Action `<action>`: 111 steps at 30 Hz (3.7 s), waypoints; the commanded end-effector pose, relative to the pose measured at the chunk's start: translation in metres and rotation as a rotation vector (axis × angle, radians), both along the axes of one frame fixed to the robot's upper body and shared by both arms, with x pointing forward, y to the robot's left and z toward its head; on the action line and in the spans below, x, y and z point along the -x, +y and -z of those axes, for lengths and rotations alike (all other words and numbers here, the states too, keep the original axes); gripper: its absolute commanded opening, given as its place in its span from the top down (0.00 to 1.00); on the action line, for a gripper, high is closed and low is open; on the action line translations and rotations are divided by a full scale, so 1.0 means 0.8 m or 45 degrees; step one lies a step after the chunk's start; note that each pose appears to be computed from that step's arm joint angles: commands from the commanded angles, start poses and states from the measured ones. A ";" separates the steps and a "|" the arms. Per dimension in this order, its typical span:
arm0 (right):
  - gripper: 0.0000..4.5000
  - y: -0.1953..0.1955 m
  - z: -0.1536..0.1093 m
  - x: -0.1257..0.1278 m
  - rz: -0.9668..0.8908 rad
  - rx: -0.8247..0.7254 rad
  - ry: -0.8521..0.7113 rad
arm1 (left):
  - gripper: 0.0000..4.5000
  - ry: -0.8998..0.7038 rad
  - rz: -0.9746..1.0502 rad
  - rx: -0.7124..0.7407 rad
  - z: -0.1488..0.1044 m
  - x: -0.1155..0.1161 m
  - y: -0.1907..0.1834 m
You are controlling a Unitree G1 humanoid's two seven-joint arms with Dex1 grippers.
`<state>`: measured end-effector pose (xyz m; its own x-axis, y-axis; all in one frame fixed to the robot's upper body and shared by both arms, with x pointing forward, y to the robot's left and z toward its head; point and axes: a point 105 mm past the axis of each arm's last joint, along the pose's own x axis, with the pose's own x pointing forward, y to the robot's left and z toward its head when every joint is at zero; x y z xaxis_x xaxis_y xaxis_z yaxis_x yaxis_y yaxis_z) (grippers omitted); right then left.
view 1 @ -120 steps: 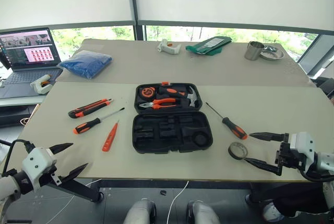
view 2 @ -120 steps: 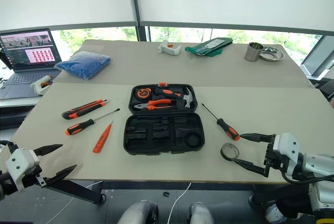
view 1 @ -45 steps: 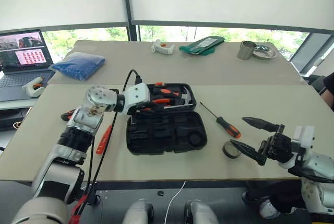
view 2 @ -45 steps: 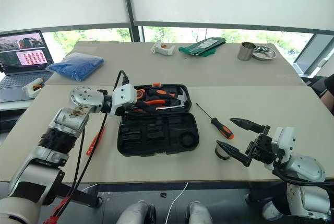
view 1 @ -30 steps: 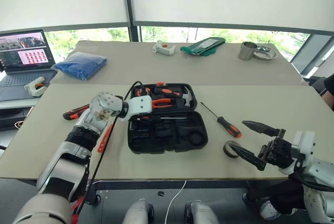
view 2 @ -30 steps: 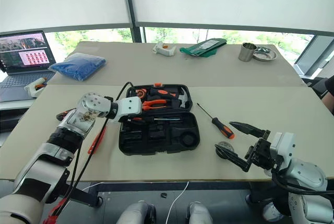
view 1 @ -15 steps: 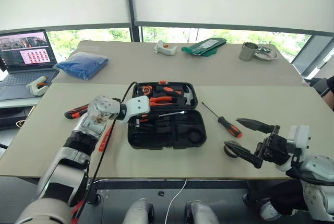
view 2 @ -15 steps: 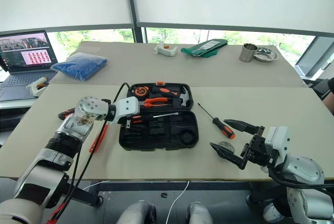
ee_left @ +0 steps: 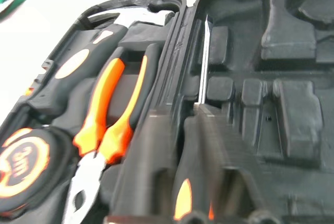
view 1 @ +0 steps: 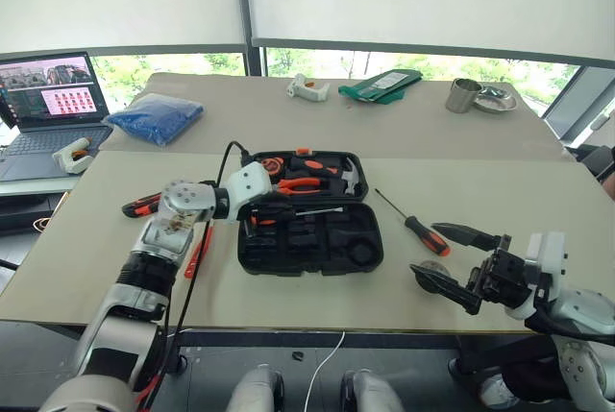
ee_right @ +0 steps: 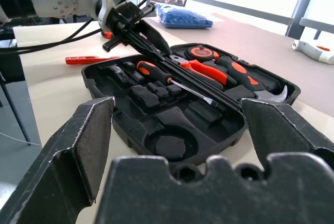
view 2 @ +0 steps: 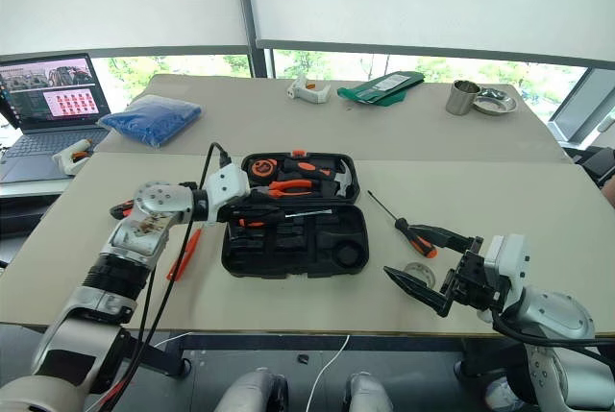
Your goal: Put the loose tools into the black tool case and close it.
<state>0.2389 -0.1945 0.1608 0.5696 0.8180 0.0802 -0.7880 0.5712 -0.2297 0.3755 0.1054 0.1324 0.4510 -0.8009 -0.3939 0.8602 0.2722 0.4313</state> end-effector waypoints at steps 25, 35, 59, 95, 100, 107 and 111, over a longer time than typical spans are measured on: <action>0.00 -0.102 0.016 0.026 0.418 0.077 0.056 | 0.42 -0.120 0.071 0.510 -0.057 0.051 0.065; 0.00 -0.173 0.071 0.037 0.847 0.245 0.329 | 0.01 0.003 0.021 0.492 -0.029 0.128 0.144; 0.12 -0.041 0.051 -0.145 0.660 0.564 0.786 | 0.00 -0.012 0.146 0.606 -0.038 0.143 0.095; 0.78 0.158 0.003 -0.170 -0.405 1.178 0.033 | 0.00 -0.070 -0.179 0.642 -0.030 0.158 0.134; 0.78 0.160 -0.001 -0.181 -0.377 1.168 0.045 | 0.00 -0.070 -0.193 0.636 -0.030 0.160 0.136; 0.78 0.165 0.014 -0.180 -0.427 1.235 0.072 | 0.00 -0.076 -0.192 0.627 -0.032 0.157 0.136; 0.78 0.164 0.016 -0.180 -0.427 1.256 0.077 | 0.00 -0.077 -0.192 0.622 -0.032 0.157 0.137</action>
<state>0.3803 -0.0626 0.1388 0.2631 0.6279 -0.7325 -0.9108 -0.0887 -0.4032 0.2508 0.2137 0.1468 0.5897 -0.8070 0.0308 0.7835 0.5810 0.2202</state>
